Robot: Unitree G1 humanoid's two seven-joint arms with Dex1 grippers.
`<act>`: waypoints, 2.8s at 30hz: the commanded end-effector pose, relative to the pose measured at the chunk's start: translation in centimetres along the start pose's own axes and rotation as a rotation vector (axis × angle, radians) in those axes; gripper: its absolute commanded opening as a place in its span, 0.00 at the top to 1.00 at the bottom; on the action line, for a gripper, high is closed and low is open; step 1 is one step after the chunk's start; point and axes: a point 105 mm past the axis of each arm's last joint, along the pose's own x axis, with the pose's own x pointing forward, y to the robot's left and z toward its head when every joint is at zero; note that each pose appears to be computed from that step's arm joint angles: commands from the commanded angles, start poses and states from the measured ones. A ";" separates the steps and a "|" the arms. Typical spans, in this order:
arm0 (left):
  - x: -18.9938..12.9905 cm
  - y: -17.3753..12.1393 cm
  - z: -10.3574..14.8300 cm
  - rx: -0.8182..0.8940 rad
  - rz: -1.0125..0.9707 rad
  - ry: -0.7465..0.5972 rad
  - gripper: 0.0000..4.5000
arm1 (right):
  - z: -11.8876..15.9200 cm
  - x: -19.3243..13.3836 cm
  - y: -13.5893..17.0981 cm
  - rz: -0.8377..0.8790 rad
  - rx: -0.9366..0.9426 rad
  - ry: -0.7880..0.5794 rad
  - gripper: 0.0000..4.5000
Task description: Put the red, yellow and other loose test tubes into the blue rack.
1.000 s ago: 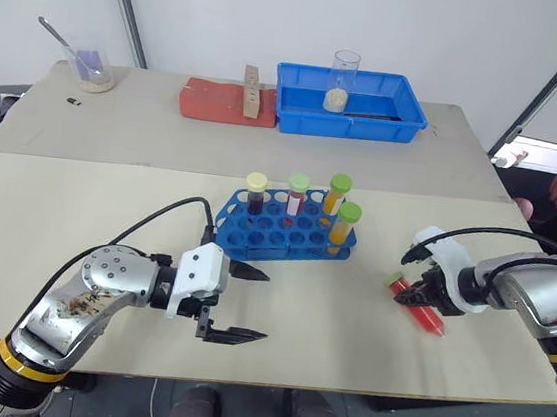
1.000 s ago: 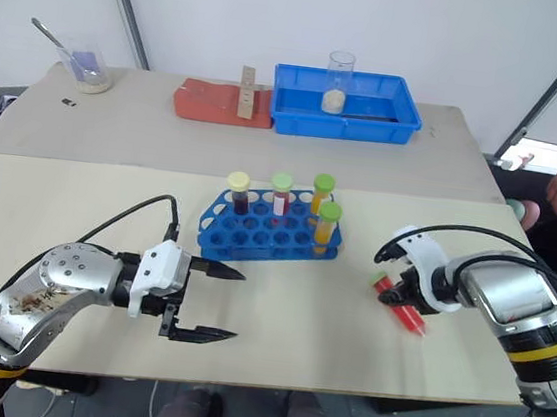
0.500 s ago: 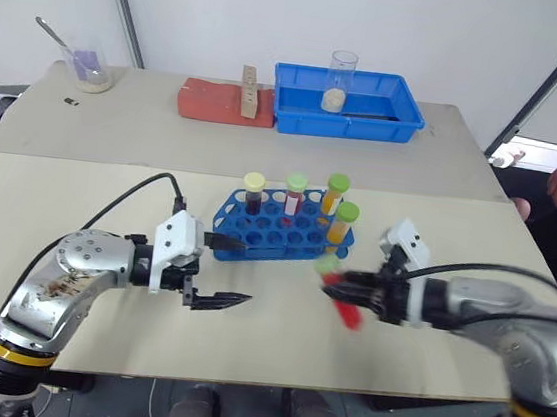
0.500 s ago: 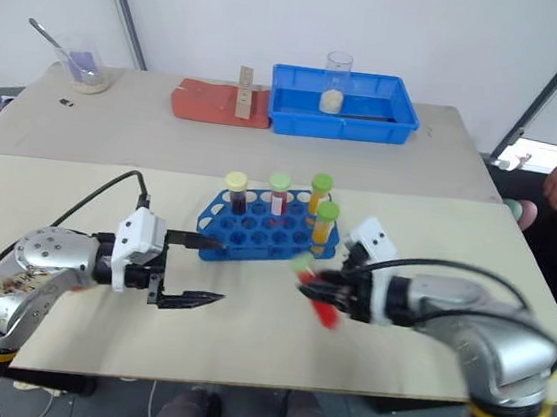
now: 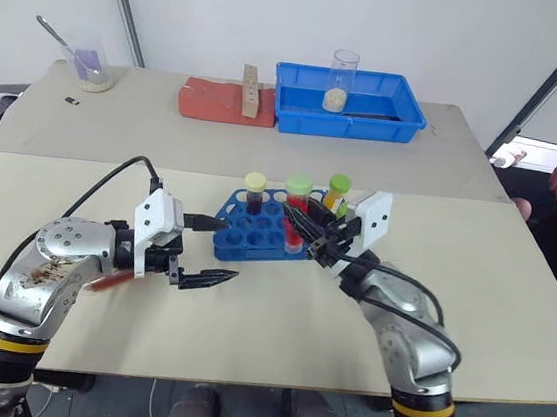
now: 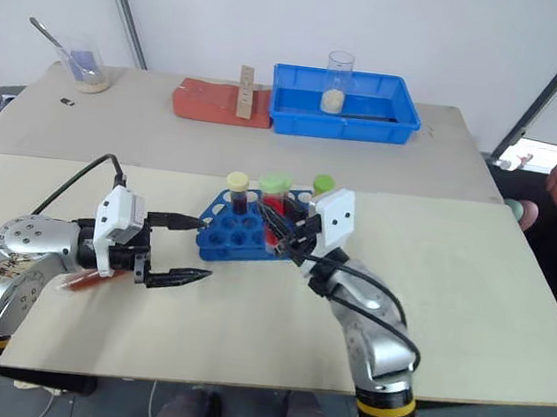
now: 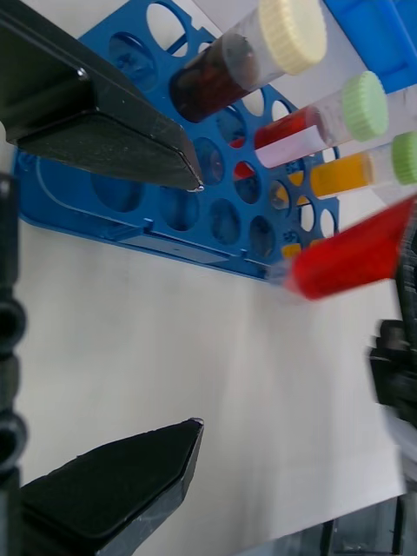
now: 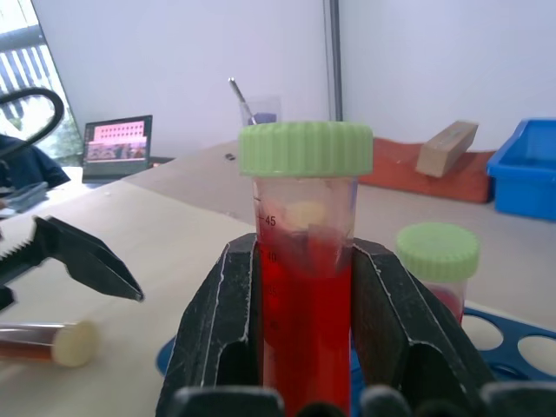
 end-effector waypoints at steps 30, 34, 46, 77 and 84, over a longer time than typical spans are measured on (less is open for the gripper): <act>0.1 0.6 2.7 -0.018 0.046 -0.050 0.00 | -4.0 -0.5 -0.9 -0.188 -0.067 -0.082 0.39; -0.8 1.1 3.1 0.011 0.067 -0.009 0.00 | -4.4 -1.7 -0.5 -0.121 -0.126 -0.006 0.17; -9.4 4.7 0.4 0.105 0.084 0.707 0.00 | -0.5 -6.7 4.3 0.509 -0.166 0.281 0.17; -8.1 5.5 -8.0 -0.103 0.006 1.010 0.12 | 2.0 -7.8 7.8 0.821 -0.121 0.379 0.16; -7.6 5.5 -8.9 -0.058 -0.023 1.024 0.78 | 2.3 -8.0 7.7 0.807 -0.107 0.389 0.16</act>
